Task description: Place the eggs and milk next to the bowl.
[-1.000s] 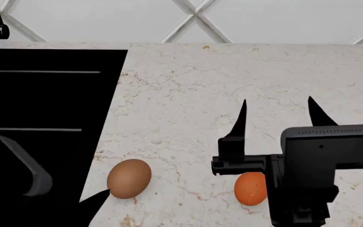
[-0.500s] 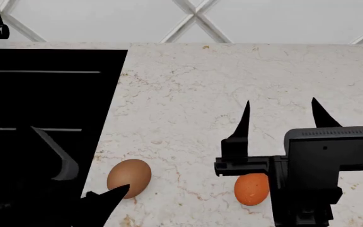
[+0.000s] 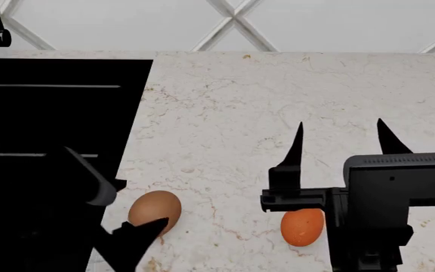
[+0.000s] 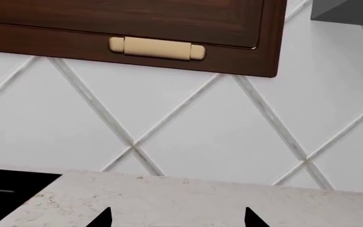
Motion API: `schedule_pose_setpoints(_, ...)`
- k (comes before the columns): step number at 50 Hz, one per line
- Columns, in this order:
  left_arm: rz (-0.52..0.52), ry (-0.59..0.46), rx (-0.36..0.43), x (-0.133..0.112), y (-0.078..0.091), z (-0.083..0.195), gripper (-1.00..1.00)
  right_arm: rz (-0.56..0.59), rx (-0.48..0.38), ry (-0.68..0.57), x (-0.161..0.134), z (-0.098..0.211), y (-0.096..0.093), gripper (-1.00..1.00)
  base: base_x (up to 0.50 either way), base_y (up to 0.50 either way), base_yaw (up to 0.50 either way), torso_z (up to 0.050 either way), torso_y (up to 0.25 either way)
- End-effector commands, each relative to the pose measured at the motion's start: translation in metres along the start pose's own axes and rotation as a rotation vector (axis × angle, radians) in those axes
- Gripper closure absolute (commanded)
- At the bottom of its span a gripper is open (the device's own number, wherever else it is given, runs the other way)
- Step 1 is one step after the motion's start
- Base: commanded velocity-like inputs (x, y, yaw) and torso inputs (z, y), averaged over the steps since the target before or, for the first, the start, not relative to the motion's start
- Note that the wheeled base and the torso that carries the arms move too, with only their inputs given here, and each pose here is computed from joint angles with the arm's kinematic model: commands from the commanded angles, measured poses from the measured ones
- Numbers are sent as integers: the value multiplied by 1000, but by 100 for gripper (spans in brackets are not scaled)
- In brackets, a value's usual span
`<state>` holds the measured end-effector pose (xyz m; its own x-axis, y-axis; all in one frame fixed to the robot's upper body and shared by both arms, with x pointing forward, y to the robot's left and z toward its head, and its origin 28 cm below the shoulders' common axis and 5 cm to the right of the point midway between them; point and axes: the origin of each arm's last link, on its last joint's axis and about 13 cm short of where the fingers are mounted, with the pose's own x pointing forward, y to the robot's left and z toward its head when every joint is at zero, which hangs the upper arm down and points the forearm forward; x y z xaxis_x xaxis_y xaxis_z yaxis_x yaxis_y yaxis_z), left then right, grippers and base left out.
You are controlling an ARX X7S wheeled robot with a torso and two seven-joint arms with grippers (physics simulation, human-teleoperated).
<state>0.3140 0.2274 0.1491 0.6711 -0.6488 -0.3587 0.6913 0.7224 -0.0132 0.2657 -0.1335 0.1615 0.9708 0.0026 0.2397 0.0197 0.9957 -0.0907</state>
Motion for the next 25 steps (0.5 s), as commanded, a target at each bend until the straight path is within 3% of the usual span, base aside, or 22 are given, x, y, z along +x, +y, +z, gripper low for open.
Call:
schedule_pose_setpoints(1, -33, -3, -18, 12, 4, -3, -100, -18, 4, 0, 2, -3, -4, -100, 0, 0, 0, 0, 0)
schedule_pose_setpoints(25, -55, 32, -37, 24, 7, -15, -100, -13, -5, 10, 7, -6, -3, -100, 0, 0, 0, 0, 0)
